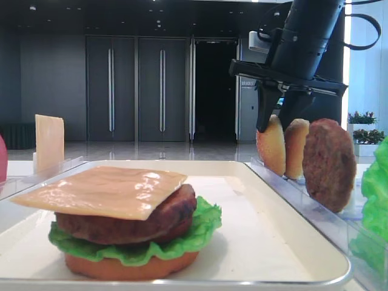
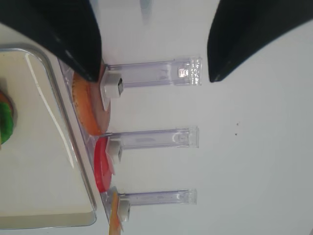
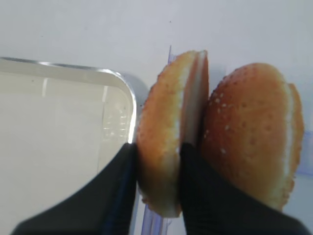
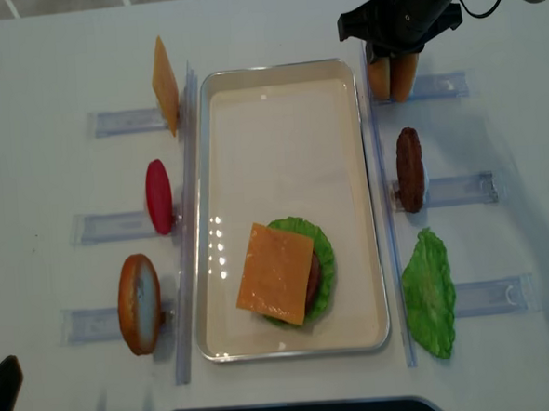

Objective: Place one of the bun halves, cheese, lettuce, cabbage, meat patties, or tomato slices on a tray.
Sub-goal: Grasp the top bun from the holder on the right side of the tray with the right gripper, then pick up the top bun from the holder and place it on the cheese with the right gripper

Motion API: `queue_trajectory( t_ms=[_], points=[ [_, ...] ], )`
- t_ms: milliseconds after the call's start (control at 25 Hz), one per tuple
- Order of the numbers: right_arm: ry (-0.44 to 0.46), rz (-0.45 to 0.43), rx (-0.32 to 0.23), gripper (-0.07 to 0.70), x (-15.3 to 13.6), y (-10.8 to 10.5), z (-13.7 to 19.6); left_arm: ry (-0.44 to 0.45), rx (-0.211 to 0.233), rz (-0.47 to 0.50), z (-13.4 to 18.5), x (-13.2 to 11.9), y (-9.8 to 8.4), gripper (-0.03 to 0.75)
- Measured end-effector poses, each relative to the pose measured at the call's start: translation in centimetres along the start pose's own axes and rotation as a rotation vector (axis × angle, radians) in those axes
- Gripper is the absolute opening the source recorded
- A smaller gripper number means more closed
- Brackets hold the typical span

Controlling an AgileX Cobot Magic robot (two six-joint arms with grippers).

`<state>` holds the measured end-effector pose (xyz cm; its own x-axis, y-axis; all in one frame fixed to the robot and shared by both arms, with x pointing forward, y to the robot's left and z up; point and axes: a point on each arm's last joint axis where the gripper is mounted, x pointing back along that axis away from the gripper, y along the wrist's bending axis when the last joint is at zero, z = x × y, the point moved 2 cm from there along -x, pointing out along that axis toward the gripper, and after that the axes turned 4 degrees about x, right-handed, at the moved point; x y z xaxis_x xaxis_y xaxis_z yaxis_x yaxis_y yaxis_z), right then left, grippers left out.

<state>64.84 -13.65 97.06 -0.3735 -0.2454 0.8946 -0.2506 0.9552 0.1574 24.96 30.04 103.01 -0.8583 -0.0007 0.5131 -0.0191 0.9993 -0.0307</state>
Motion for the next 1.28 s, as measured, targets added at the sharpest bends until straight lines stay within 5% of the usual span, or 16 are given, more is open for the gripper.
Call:
queue_trajectory(
  t_ms=[680, 1000, 1280],
  points=[
    [-0.159, -0.157, -0.002, 0.221, 12.2, 5.0, 1.6, 0.0, 0.0, 0.0, 0.0, 0.0, 0.0, 0.517],
    [-0.169, -0.324, -0.061, 0.221, 12.7, 6.1, 8.6, 0.0, 0.0, 0.0, 0.0, 0.0, 0.0, 0.517],
    [-0.097, -0.482, -0.034, 0.221, 12.0, 7.1, 14.9, 0.0, 0.0, 0.0, 0.0, 0.0, 0.0, 0.517]
  ],
)
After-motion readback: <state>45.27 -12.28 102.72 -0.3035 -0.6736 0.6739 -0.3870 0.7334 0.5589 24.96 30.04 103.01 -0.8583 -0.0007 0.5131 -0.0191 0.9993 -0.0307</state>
